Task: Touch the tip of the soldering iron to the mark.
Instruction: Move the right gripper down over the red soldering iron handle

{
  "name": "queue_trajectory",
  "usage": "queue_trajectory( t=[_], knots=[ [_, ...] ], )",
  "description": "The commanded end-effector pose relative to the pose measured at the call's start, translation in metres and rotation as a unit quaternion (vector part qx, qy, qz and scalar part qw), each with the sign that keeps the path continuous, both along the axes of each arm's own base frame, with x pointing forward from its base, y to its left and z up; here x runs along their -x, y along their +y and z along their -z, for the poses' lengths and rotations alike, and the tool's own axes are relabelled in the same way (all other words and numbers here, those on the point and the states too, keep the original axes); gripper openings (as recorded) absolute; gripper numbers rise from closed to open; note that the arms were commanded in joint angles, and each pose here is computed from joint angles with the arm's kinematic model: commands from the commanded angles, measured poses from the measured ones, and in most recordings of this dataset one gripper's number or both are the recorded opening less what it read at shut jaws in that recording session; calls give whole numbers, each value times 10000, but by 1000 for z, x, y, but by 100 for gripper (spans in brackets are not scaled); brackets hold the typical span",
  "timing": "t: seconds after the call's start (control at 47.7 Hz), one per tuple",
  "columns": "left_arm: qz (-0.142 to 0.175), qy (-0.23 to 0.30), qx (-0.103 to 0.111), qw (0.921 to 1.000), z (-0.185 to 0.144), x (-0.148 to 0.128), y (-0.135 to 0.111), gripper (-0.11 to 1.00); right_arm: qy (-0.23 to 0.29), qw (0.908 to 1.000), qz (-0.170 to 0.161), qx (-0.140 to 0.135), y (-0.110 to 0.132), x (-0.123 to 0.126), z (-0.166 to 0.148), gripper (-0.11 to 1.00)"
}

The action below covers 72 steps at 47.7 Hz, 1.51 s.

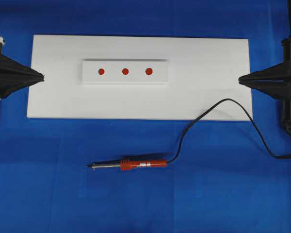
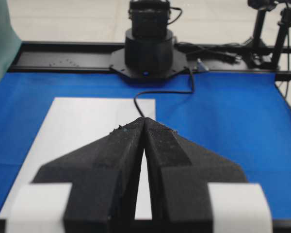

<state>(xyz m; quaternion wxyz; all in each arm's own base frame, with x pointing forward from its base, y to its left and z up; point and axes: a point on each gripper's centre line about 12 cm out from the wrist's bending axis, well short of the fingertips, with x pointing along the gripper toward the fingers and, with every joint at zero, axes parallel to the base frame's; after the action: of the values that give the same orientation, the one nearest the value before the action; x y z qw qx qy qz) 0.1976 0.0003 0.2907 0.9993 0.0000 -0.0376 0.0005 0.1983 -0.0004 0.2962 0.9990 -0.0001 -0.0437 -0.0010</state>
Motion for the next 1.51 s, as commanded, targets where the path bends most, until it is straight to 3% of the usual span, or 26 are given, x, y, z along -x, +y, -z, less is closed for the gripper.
queue_trajectory(
  t=[0.0, 0.126, 0.44, 0.566, 0.65, 0.734, 0.965, 1.091, 1.489],
  knots=[
    [92, -69, -22, 9999, -5, -1, -4, 2, -123, 9999, -17, -15, 1, -2, -9, 0],
    [107, -69, 1, 9999, -5, -2, -4, 2, -123, 9999, -39, -8, 2, -1, -15, -6],
    [100, -46, 8, 9999, -3, -2, -4, 2, 24, 9998, -201, -38, 8, -12, -15, -6],
    [87, -61, 1, 9999, -3, -2, -3, 2, 210, 9994, -211, -171, 9, -23, -11, -4],
    [85, -61, 8, 9999, -3, -2, -3, 2, 358, 9987, -219, -275, 10, -33, -7, 4],
    [85, -92, 8, 9999, -3, -2, -3, 2, 553, 9975, -270, -353, 13, -46, -1, 20],
    [72, -123, 1, 9999, -1, -2, -3, 2, 1159, 9908, -339, -607, 21, -88, 28, 85],
    [70, -107, 8, 9999, 0, -1, -3, 2, 1503, 9850, -387, -756, 28, -112, 42, 76],
    [71, -115, 16, 9999, 1, 0, -3, 2, 2584, 9585, -672, -999, 69, -171, 82, 82]
  ],
)
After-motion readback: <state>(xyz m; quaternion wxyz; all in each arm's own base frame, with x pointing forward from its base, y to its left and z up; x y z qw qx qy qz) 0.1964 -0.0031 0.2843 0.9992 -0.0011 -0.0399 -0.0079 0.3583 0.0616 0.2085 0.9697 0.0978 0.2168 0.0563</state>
